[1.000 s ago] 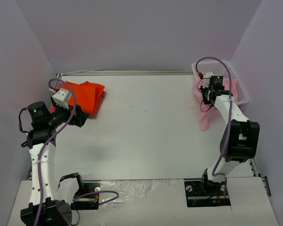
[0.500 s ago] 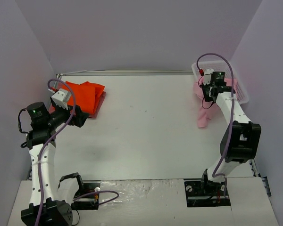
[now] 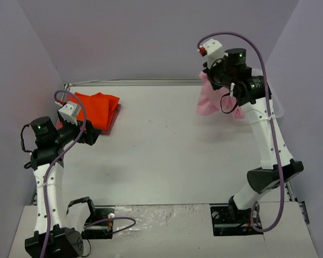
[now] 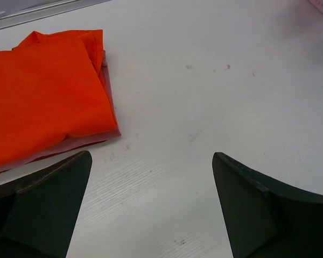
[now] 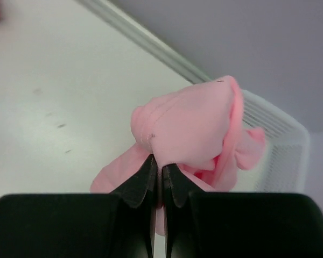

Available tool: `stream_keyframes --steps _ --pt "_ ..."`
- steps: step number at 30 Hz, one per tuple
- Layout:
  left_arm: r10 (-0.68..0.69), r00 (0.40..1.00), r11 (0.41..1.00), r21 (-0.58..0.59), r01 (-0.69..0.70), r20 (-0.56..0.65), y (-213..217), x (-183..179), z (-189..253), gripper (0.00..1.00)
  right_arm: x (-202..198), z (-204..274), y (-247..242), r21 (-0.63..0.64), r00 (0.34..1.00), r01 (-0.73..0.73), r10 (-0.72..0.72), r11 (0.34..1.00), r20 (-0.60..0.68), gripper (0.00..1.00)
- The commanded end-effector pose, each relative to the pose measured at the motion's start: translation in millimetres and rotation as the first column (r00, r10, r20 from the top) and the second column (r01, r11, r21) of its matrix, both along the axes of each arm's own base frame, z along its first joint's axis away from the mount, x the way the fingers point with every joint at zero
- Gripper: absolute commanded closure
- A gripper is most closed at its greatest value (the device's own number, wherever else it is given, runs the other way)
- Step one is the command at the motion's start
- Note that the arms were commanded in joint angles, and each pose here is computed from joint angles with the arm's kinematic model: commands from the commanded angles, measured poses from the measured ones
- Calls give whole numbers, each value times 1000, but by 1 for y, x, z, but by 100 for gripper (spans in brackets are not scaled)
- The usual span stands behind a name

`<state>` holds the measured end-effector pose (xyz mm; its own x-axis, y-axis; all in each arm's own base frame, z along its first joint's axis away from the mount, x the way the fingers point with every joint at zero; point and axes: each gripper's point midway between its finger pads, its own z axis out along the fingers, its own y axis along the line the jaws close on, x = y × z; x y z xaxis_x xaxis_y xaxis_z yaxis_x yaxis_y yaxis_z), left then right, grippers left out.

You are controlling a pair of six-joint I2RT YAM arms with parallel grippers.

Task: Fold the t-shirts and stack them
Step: Move the tshirt to the center of the board, then flatten out the tshirt

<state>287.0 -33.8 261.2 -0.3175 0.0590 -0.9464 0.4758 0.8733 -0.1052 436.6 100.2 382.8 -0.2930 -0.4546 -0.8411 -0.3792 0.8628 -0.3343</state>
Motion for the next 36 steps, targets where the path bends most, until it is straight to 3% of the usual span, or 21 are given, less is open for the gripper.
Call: stream_keyframes --steps 1,3,8,12,13,14,15,16,23,29,36 --pt "-11 999 1000 0 11 52 0 1 14 6 -76 -13 65 62 924 -348 353 936 -146 100" --pt "-11 999 1000 -3 11 51 0 1 13 6 -119 -16 89 105 820 -531 541 841 -185 100" --pt "-18 998 1000 -10 18 53 0 2 13 6 -159 -30 78 52 747 -630 624 775 -229 100" --pt "-19 998 1000 -13 19 54 0 1 13 6 -199 -75 81 119 585 -742 725 659 -365 100" --pt "-20 998 1000 -14 21 53 -1 1 13 6 -207 -92 81 154 544 -749 731 644 -411 86" --pt "-23 998 1000 -15 23 55 -1 1 14 6 -213 -103 80 173 509 -761 740 626 -439 36" --pt "-23 998 1000 -17 24 54 -1 1 14 6 -221 -115 79 190 465 -777 750 600 -471 15" --pt "-23 998 1000 -20 24 52 -1 0 13 6 -226 -138 76 211 428 -772 735 600 -526 2" --pt "-37 998 999 -24 38 55 -3 0 14 6 -222 -197 68 239 375 -732 670 639 -641 1" --pt "-71 996 996 -40 73 57 -9 -3 14 6 -173 -215 72 151 551 -613 557 776 -622 1" --pt "-86 995 995 -46 89 52 -10 -3 12 6 -122 -235 83 105 580 -549 469 829 -666 5"
